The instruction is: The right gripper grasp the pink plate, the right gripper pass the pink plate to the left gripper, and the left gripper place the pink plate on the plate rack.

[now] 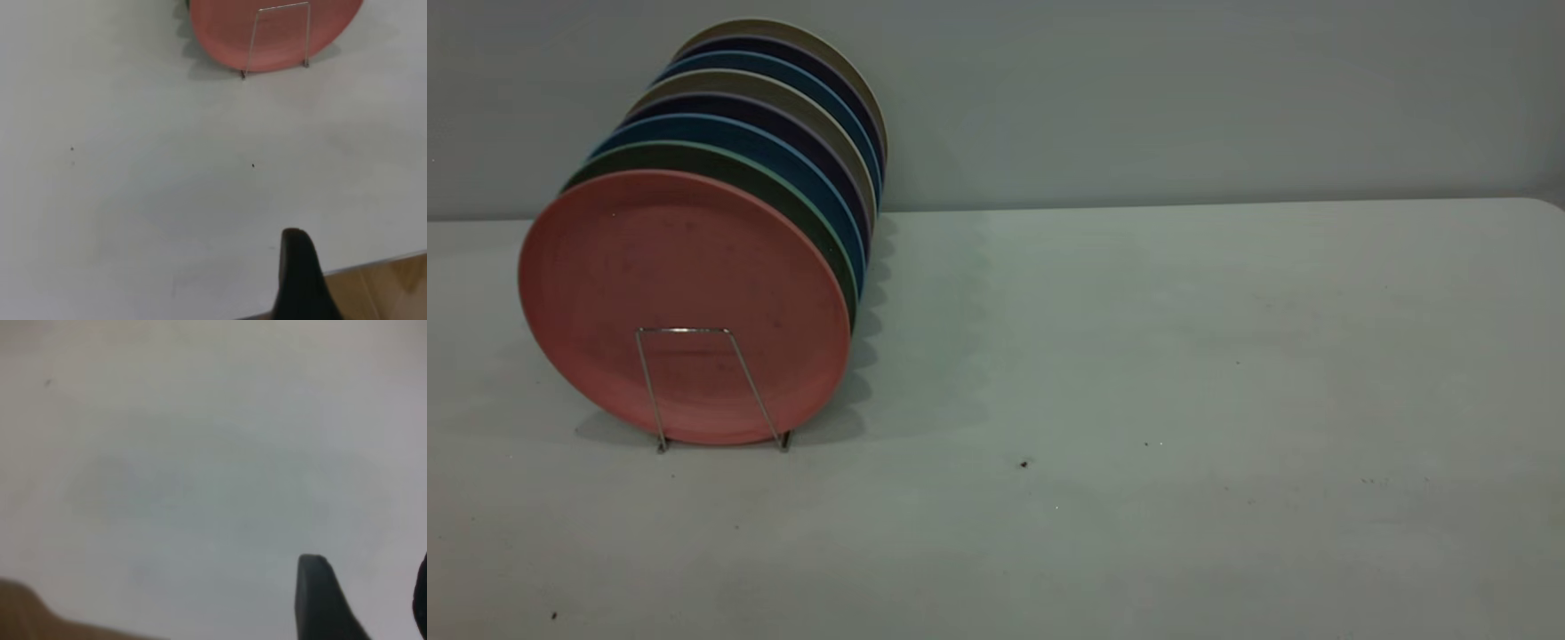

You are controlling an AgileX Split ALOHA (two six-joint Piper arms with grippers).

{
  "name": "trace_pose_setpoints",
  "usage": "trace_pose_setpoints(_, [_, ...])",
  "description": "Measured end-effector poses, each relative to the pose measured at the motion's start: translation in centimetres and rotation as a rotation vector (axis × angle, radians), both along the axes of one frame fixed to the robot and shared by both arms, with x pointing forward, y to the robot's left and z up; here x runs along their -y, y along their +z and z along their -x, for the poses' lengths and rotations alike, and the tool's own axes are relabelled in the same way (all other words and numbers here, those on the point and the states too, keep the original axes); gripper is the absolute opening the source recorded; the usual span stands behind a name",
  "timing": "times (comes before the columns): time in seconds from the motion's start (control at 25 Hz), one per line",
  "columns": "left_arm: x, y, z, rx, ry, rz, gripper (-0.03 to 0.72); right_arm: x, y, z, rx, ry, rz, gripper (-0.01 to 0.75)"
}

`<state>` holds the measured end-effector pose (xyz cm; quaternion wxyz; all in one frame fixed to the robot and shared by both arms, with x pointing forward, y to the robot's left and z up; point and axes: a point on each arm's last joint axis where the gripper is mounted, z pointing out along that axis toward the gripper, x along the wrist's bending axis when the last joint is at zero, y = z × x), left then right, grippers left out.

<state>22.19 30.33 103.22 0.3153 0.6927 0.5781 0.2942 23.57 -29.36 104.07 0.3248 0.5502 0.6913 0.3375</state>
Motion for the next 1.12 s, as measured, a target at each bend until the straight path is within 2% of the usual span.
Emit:
trace_pose_setpoints(0.12, [0.02,0.00,0.01,0.001,0.010,0.000,0.497,0.01,-0.03,0.55,0.039,-0.025,-0.002,0.351])
trace_pose_setpoints(1.12, [0.05,0.00,0.02,0.001,0.029,0.000,0.497,0.01,-0.04,0.61,0.042,-0.027,-0.003,0.351])
